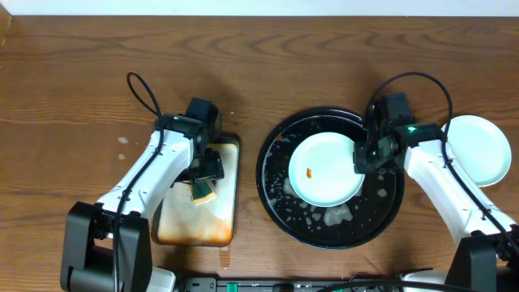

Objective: Clean dirty plates on tray and stack at the side
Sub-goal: 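Grasp the rim of the white plate with orange stain, right gripper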

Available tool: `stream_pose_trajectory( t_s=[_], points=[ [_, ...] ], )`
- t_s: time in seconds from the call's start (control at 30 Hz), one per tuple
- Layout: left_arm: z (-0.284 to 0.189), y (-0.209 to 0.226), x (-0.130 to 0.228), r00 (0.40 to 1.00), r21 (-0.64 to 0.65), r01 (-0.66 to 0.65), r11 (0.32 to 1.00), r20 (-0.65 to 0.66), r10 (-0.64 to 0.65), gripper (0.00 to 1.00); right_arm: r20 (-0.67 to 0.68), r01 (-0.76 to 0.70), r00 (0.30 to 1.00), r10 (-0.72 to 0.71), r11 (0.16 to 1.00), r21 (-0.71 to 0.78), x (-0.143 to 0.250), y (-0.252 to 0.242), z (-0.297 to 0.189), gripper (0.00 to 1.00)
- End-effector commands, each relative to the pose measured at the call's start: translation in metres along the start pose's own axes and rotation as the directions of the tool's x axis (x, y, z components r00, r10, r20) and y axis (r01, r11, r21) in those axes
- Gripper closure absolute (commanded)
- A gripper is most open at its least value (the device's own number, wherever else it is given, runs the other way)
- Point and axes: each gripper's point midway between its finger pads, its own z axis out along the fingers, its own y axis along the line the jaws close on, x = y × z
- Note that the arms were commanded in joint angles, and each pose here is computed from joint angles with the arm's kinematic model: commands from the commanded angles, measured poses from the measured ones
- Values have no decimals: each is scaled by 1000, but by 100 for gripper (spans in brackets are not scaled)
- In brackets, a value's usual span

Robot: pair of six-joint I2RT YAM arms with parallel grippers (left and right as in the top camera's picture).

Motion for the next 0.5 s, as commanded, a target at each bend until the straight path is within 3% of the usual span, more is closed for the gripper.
stream_pose_trajectory(
  t_s=[0.0, 0.47],
  points=[
    [0, 3, 1, 1000, -8, -2, 1000, 3, 2, 8, 1, -70, 998, 70, 996, 58, 4, -9, 6, 99],
    [0, 3, 1, 1000, -8, -3, 1000, 3, 3, 8, 70, -46, 997, 43, 998, 32, 11, -11, 43, 99]
  ],
)
